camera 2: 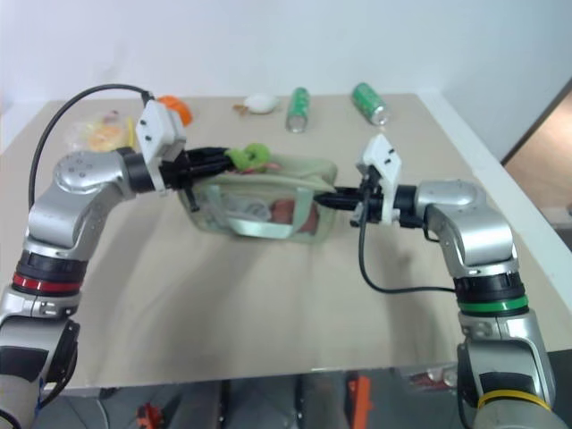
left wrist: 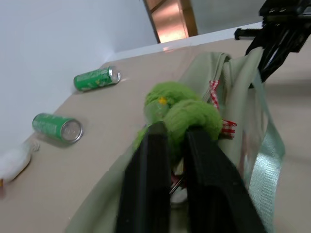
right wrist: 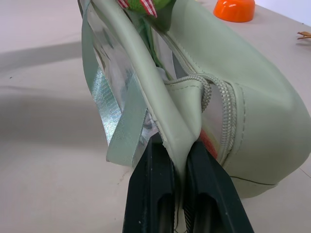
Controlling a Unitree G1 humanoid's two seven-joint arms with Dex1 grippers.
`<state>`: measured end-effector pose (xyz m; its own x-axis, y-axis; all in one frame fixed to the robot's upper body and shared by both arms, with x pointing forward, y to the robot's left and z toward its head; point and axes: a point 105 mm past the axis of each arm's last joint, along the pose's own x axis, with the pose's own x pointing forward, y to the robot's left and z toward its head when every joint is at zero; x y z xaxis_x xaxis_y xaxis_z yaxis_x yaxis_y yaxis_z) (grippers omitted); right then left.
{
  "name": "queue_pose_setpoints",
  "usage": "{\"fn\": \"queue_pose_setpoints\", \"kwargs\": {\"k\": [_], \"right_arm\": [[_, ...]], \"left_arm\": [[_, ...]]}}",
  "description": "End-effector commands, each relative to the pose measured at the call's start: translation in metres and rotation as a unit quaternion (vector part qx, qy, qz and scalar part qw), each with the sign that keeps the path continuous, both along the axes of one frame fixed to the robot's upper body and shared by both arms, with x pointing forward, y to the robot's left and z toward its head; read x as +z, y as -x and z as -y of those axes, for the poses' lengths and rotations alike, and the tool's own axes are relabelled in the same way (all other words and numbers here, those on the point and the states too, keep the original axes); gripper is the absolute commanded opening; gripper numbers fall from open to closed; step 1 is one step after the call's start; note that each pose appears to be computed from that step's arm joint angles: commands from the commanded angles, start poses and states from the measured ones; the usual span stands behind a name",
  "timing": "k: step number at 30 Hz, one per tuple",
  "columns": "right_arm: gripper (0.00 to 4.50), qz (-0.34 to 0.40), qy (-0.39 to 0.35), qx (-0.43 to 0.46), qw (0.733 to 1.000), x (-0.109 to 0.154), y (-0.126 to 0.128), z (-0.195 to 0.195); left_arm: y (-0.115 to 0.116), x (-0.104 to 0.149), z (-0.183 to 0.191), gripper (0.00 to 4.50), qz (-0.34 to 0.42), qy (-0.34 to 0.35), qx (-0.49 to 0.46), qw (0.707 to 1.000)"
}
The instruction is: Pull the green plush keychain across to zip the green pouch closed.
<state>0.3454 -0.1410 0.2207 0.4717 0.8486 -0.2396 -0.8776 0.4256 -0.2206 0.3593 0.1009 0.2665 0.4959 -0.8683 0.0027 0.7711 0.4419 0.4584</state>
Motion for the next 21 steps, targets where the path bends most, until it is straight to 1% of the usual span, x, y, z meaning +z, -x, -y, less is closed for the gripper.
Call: {"fn": "queue_pose_setpoints", "kwargs": {"k": [1, 2, 3, 5, 7, 10, 13, 15, 17, 21], "right_arm": [[0.00, 0.019, -0.005, -0.002, 1.000, 0.010, 0.002, 0.002], [0.00, 0.020, -0.005, -0.001, 1.000, 0.010, 0.002, 0.002], [0.00, 0.020, -0.006, -0.001, 1.000, 0.011, 0.002, 0.001], [0.00, 0.021, -0.006, -0.001, 1.000, 0.011, 0.001, 0.001], [0.00, 0.022, -0.007, 0.000, 1.000, 0.012, 0.001, 0.000], [0.00, 0.024, -0.007, 0.002, 1.000, 0.012, 0.001, 0.000], [0.00, 0.024, -0.007, 0.003, 1.000, 0.013, 0.001, -0.001], [0.00, 0.024, -0.007, 0.004, 1.000, 0.012, 0.001, -0.001], [0.00, 0.023, -0.007, 0.005, 1.000, 0.012, 0.001, -0.002], [0.00, 0.021, -0.005, 0.006, 1.000, 0.009, 0.001, -0.004]], "left_arm": [[-0.004, 0.027, -0.013, 2.00, 0.034, 0.023, 0.028, 0.999], [-0.004, 0.031, -0.016, 2.34, 0.041, 0.026, 0.033, 0.998], [-0.004, 0.035, -0.020, 2.77, 0.043, 0.035, 0.037, 0.998], [-0.004, 0.041, -0.026, 3.29, 0.045, 0.048, 0.041, 0.997], [0.003, 0.044, -0.034, 3.29, 0.036, 0.052, 0.030, 0.998], [0.014, 0.041, -0.047, 3.29, 0.024, 0.034, 0.012, 0.999], [0.016, 0.039, -0.065, 3.29, 0.014, 0.027, 0.031, 0.999], [0.015, 0.041, -0.077, 3.29, 0.008, 0.038, 0.050, 0.998], [0.020, 0.041, -0.089, 3.29, -0.012, 0.064, 0.051, 0.997], [0.040, 0.023, -0.095, 3.29, -0.077, 0.078, 0.014, 0.994]]}}
